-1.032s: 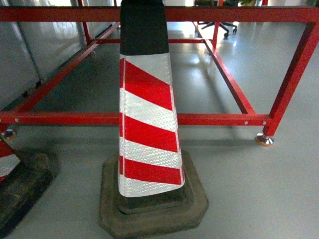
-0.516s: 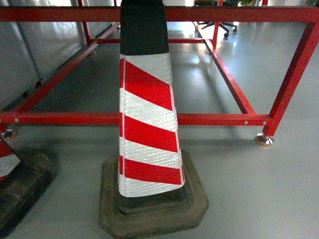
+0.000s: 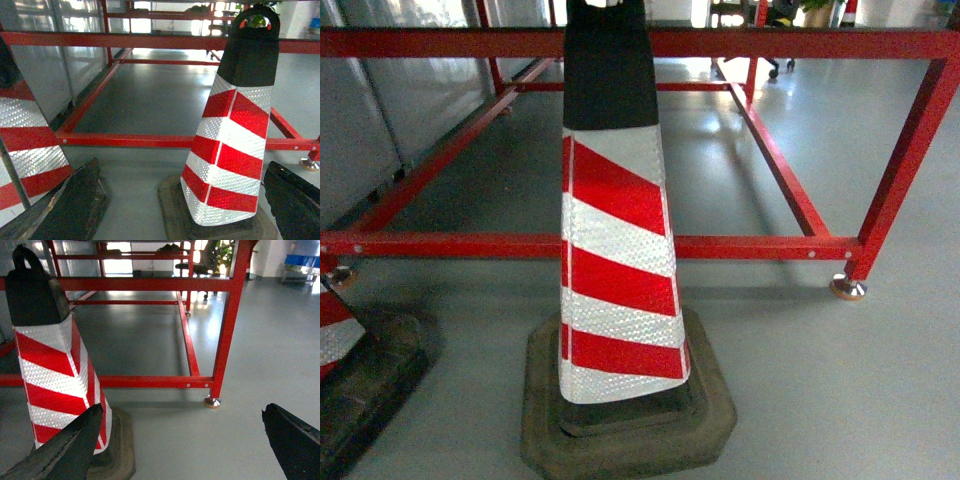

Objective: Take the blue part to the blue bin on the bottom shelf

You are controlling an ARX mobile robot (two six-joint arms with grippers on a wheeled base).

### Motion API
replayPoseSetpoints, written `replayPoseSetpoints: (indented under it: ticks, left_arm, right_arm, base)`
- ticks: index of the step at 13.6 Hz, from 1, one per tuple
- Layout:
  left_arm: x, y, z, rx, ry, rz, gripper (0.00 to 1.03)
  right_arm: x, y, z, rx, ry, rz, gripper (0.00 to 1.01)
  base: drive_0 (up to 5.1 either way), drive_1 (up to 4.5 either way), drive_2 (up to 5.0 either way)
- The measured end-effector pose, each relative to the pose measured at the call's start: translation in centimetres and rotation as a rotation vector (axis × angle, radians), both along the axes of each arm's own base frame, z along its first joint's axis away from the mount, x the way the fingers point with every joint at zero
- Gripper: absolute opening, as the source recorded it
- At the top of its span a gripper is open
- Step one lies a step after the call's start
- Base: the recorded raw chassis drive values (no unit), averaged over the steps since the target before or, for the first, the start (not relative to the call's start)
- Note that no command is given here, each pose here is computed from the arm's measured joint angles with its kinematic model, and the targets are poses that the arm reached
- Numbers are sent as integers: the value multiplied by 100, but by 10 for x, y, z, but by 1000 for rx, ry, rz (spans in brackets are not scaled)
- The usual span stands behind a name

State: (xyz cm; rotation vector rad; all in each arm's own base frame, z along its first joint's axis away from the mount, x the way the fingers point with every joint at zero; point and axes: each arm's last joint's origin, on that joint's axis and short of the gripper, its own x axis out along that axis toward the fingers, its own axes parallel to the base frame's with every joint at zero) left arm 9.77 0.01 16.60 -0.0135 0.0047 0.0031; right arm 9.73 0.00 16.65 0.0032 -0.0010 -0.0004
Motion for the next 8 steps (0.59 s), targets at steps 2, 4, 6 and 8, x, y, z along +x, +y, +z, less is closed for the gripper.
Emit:
replayPoseSetpoints:
  ticks: [2, 4, 6, 8]
  left_arm:
    - [0, 0, 0, 3, 0, -5, 98]
    - [0, 0, 0, 3, 1, -2, 98]
    - [0, 0, 0, 3, 1, -3, 98]
    - [0, 0, 0, 3, -1, -1, 98]
  right_arm:
    - [0, 0, 0, -1, 0, 0, 98]
    - [0, 0, 0, 0, 0, 0, 98]
    - [0, 0, 0, 1, -1, -1, 98]
    - [0, 0, 0, -2, 1, 1, 98]
  base:
    - [0, 0, 0]
    - [0, 0, 0]
    - [0, 0, 0]
    - [0, 0, 0]
